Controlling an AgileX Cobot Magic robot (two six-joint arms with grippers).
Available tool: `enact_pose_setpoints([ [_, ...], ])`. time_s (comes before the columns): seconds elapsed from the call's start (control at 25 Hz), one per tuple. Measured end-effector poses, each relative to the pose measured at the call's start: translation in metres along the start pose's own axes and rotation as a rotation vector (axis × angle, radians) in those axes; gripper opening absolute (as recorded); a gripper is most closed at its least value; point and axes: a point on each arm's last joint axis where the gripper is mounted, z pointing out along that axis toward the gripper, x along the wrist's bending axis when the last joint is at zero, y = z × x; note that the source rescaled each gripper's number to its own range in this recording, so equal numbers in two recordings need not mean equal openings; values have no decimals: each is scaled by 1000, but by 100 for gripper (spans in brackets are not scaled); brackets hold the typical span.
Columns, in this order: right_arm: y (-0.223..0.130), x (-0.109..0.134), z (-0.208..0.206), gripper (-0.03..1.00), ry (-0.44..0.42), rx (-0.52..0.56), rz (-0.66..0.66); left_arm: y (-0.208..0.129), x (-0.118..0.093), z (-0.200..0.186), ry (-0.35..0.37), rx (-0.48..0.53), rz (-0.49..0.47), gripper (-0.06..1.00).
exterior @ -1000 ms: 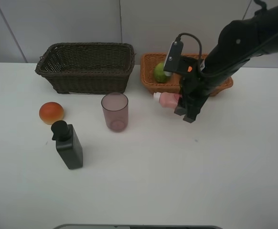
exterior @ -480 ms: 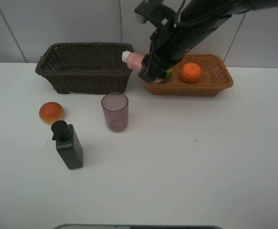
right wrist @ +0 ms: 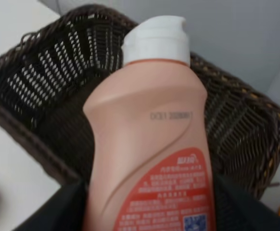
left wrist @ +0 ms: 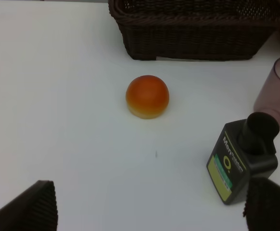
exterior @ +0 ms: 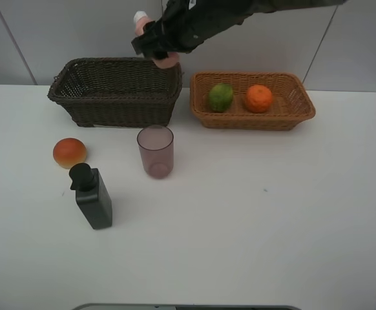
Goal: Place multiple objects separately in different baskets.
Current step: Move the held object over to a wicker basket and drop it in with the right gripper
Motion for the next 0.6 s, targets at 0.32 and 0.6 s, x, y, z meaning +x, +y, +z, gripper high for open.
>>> enact_pose_setpoints([
  [0.32,-7,5,35,0,-7,-176,116,0,0,0,0,0,0,100],
  [0.6,-29,12,67,0,-2,-222,133,0,0,0,0,0,0,100],
])
